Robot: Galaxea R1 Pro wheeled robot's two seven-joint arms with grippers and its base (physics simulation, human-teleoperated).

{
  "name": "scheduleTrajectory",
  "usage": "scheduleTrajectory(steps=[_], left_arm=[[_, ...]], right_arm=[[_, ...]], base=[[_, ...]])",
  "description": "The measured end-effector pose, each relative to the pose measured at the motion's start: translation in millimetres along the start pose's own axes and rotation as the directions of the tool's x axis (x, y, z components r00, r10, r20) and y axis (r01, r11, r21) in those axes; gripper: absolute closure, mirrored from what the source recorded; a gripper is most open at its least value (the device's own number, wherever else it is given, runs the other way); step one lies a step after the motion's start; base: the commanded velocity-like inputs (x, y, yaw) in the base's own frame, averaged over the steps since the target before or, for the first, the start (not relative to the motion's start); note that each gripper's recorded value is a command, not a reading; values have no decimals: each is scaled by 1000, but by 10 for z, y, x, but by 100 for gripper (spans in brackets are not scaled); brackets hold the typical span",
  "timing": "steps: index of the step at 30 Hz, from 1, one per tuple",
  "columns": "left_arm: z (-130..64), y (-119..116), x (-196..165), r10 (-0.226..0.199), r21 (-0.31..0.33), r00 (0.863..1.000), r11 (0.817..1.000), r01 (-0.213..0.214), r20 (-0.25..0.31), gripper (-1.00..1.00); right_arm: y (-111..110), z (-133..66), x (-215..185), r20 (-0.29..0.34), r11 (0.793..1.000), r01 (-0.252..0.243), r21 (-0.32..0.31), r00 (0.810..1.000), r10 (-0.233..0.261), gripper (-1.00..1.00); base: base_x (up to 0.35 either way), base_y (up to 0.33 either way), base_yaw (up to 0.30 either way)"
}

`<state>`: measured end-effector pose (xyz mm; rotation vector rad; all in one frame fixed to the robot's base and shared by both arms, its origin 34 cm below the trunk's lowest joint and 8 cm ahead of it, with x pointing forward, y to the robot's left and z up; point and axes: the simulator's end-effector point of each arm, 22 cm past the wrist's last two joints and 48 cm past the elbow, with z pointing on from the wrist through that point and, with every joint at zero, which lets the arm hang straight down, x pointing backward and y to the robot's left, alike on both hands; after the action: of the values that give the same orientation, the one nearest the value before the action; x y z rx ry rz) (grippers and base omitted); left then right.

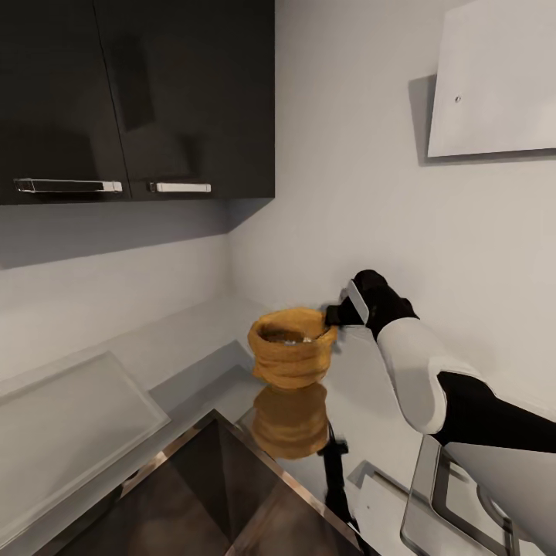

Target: In the kitchen, take the popcorn bag from the countertop, put it into the microwave, and heat it until the popcorn is cooked so the cooked popcorn ends up inside the bag.

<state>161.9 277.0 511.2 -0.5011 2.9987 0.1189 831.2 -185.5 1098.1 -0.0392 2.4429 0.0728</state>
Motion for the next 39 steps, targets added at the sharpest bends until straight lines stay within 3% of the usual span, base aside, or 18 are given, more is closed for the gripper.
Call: scheduleTrajectory(steps=[3, 7, 15, 39], left_arm=[[0, -2, 1, 0, 0, 1000, 1000, 0, 0, -100], [-1, -7, 4, 0, 1, 1000, 1000, 0, -1, -100], [0, -12, 1, 4, 4, 1000, 1000, -4, 1, -100], [-4, -46, 27, 2, -1, 1000, 1000, -2, -3, -100]], right_arm=[[-44, -153, -223, 65, 1000, -12, 3, 998, 12, 100], [-57, -239, -336, 99, 1000, -18, 3, 995, 17, 100], [-64, -252, -355, 105, 1000, -18, 4, 994, 18, 100], [-64, -248, -356, 105, 1000, -14, 11, 994, 13, 100]], base=[[0, 0, 0], [0, 0, 0], [-35, 0, 0], [-344, 0, 0]])
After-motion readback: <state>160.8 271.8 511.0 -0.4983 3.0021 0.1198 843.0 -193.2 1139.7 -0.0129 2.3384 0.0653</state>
